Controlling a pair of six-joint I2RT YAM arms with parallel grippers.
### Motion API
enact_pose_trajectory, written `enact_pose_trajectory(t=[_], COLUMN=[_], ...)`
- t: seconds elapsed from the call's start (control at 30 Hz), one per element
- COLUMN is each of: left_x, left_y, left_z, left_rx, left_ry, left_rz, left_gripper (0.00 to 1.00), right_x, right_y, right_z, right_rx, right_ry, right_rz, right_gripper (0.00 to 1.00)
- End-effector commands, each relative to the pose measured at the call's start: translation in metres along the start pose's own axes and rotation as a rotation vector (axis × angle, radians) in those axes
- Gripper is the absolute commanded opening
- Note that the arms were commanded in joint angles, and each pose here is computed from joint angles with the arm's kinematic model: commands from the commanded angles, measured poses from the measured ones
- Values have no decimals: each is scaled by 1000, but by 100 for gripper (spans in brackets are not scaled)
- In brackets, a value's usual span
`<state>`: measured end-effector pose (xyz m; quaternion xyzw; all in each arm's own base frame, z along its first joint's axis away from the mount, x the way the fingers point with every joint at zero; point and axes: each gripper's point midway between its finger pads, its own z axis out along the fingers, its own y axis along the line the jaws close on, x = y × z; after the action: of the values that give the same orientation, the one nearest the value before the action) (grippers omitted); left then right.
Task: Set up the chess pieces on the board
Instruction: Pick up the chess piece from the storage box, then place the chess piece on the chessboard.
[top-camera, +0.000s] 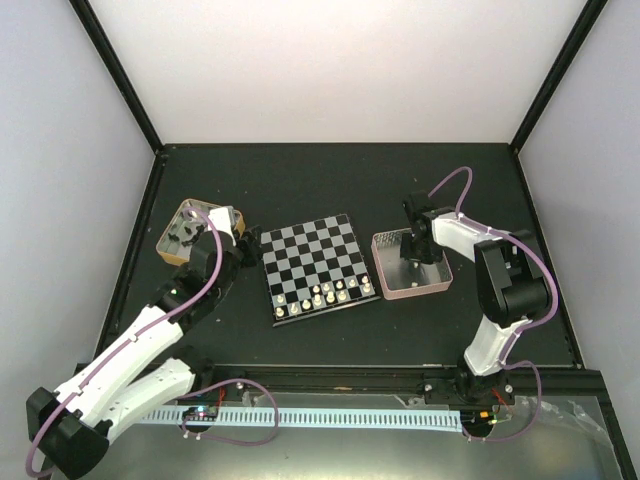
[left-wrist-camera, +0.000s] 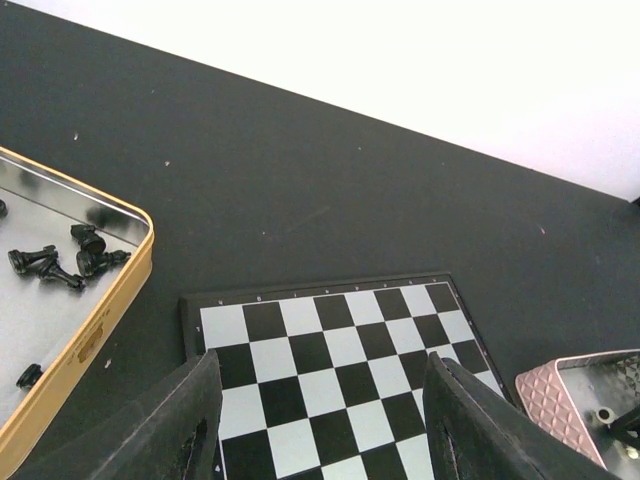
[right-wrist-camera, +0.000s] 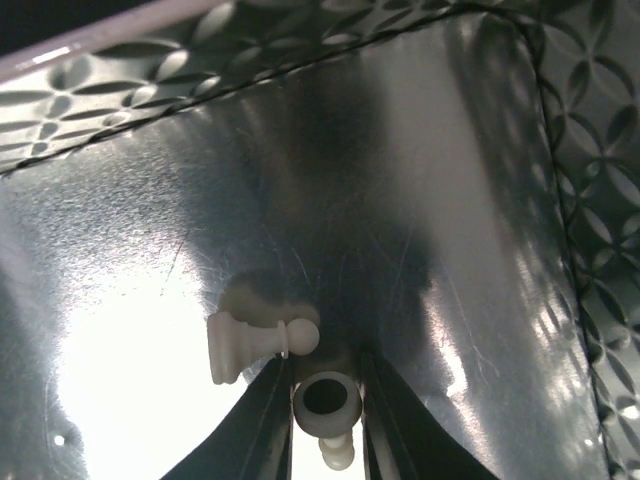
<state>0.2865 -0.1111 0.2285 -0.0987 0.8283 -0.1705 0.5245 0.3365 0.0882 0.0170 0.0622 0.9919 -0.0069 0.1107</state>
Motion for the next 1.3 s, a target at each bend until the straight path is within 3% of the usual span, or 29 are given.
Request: enact_pose_trajectory(t=[0.0, 0.33, 0.63, 0.87, 1.07, 1.27], left_x=[-20, -13, 4, 23, 63, 76], left_y=[-10, -37, -92, -130, -152, -159], left_z=[-4, -3, -5, -8, 0, 8], left_rx=[29, 176, 468, 609, 670, 680], left_ry=[-42, 0, 63, 73, 142, 192], left_rz=[-18, 37, 91, 128, 119, 72], left_gripper=[57, 60, 68, 71, 71, 61], right_x=[3, -2, -5, 11, 23, 45], right_y=[-6, 12, 73, 122, 176, 214], right_z=[8, -14, -96, -143, -182, -194], right_rx=[35, -110, -657, -1027, -1203, -1264], right_ry=[19, -64, -138, -7, 154, 311], right_rz=[-3, 98, 417, 662, 676, 682], right_gripper=[19, 11, 11, 11, 10, 10])
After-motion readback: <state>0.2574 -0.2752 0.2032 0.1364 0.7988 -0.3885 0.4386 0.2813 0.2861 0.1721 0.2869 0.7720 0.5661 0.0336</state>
